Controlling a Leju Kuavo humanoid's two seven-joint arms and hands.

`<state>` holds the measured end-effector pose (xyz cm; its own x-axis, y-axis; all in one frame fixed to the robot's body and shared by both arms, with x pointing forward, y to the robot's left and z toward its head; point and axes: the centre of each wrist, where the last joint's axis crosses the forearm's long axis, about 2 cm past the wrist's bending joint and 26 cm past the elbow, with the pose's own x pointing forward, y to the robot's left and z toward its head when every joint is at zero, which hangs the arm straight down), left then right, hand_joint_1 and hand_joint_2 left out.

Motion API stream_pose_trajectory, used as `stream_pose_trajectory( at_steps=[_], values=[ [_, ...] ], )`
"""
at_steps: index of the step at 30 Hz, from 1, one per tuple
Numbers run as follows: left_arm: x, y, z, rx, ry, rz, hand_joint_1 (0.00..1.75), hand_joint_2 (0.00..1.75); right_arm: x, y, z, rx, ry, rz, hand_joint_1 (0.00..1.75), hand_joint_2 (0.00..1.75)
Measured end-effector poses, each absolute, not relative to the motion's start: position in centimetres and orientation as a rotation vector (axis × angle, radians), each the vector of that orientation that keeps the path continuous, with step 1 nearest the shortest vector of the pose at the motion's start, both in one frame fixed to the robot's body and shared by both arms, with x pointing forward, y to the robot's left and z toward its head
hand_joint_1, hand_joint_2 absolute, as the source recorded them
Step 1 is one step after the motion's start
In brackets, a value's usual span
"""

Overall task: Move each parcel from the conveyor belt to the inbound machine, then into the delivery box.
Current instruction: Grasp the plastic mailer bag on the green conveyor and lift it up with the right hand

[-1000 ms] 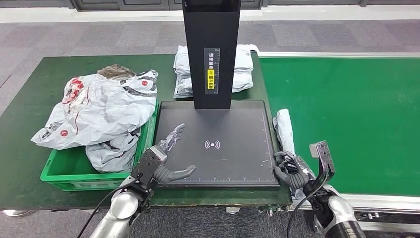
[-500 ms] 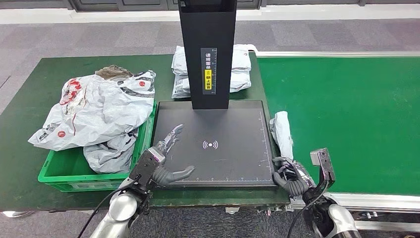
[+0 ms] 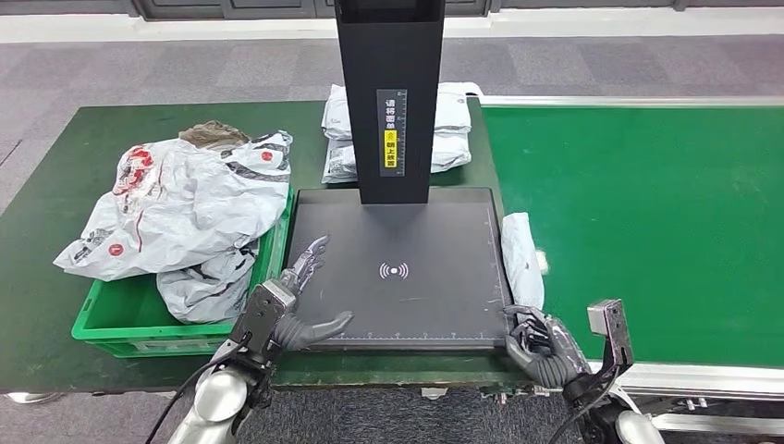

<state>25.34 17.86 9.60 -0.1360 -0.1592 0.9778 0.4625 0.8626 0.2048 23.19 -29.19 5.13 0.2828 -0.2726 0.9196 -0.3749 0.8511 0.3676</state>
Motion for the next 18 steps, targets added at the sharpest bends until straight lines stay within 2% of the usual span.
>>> stream_pose_trajectory(
  at_steps=[11, 18],
  values=[
    [24.5, 18.9, 9.2, -0.184, -1.617, -0.472, 0.00, 1.75, 19.3, -28.5, 5.8, 0.625, -1.380, -0.031, 1.75, 1.75],
    [24.0, 19.4, 9.1, -0.159, -1.614, -0.434, 0.00, 1.75, 19.3, -28.8, 6.6, 0.600, -1.421, -0.053, 1.75, 1.75]
  ],
)
